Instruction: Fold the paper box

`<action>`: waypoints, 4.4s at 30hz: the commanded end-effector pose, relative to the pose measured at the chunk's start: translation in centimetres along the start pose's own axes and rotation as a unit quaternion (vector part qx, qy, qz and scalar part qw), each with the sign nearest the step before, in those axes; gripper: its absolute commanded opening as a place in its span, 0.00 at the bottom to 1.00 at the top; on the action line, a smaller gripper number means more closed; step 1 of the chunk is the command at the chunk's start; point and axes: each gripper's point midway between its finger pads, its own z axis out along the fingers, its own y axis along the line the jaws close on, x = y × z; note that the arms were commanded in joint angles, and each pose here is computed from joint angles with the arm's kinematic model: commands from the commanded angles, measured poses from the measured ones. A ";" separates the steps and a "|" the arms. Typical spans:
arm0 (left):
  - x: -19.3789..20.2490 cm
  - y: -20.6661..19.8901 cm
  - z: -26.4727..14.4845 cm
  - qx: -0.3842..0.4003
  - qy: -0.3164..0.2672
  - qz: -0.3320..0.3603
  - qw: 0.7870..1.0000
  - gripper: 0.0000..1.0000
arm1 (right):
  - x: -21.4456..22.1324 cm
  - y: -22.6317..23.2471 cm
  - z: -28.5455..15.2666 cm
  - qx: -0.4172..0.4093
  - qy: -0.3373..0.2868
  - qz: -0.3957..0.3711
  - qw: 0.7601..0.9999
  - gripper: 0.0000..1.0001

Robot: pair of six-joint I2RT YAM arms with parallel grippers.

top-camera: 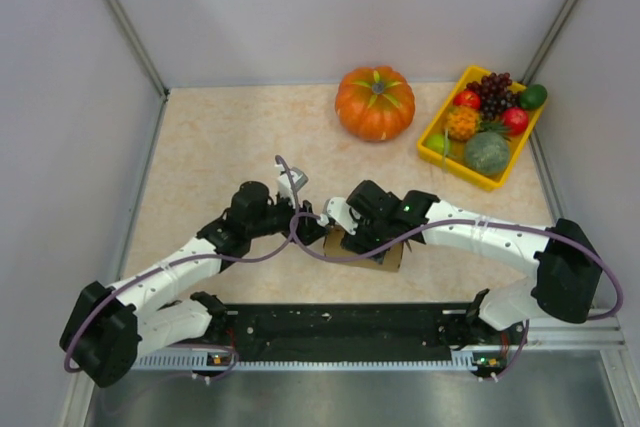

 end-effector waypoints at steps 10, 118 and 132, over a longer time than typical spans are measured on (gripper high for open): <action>-2.5 -1.9 1.2 -0.002 -0.022 0.026 0.999 0.35 | -1.8 -0.5 -0.5 0.009 -0.045 0.011 0.999 0.56; 2.8 -2.1 1.4 -0.099 0.037 -0.076 0.991 0.00 | 7.5 0.3 -6.9 0.071 -0.015 0.509 0.858 0.27; 2.6 -2.6 1.5 -0.096 0.033 -0.077 0.992 0.00 | 5.3 0.8 -7.7 0.040 -0.046 0.547 0.835 0.00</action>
